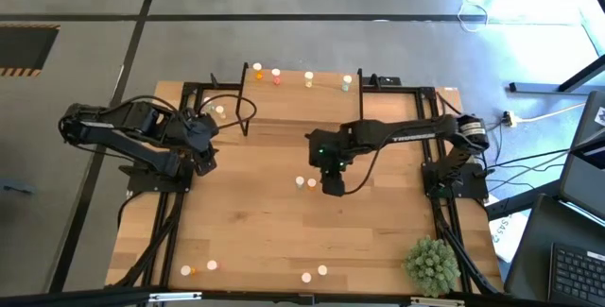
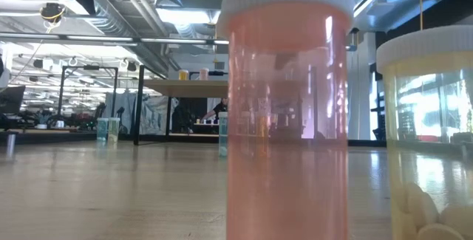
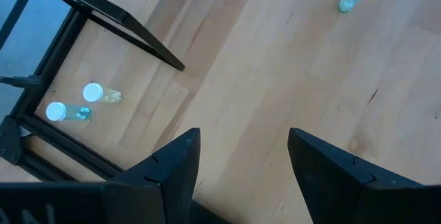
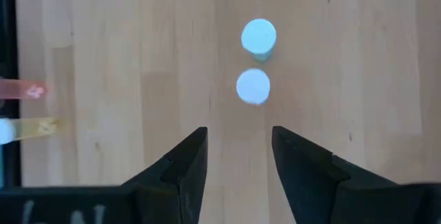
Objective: Pick and place medicine bottles onto shelf by color
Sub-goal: Put the bottom orange pill bottle on the shelf aligned with the other orange pill bottle
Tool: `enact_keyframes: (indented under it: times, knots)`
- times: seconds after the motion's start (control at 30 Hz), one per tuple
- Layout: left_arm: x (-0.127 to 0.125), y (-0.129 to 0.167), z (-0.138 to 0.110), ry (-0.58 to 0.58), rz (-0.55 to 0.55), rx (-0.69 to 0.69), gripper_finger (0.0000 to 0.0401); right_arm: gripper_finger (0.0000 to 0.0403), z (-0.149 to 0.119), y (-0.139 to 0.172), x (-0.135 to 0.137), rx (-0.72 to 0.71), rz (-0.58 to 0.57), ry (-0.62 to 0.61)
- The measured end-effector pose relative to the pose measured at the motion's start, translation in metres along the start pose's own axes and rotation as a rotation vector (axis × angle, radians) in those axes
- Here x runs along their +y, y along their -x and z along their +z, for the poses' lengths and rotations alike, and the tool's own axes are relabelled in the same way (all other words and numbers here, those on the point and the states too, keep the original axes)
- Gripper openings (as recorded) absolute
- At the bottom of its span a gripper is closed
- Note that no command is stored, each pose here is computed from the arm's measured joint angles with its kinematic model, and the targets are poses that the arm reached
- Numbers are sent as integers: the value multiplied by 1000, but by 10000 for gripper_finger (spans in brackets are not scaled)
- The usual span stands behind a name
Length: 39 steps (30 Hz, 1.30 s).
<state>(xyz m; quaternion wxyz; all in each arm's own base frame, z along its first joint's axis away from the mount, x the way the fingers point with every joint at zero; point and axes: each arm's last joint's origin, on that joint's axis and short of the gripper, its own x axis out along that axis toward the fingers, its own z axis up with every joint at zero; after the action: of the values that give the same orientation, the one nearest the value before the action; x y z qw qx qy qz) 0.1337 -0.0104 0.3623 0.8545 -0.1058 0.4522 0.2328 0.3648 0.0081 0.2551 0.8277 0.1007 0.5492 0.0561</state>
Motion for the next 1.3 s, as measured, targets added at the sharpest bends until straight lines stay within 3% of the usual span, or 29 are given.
enact_keyframes:
  times: [0.43,0.67,1.07,1.3]
  knots:
    - [0,0,0,-4,0,0,215,165,7,-39,-7,16,-1,11]
    - [0,0,0,-5,0,0,215,165,7,-41,-7,24,-2,9]
    - [0,0,-1,38,10,1,215,165,17,-14,2,-38,9,5]
    - [-11,5,-9,6,-97,42,215,165,14,24,13,-135,-76,30]
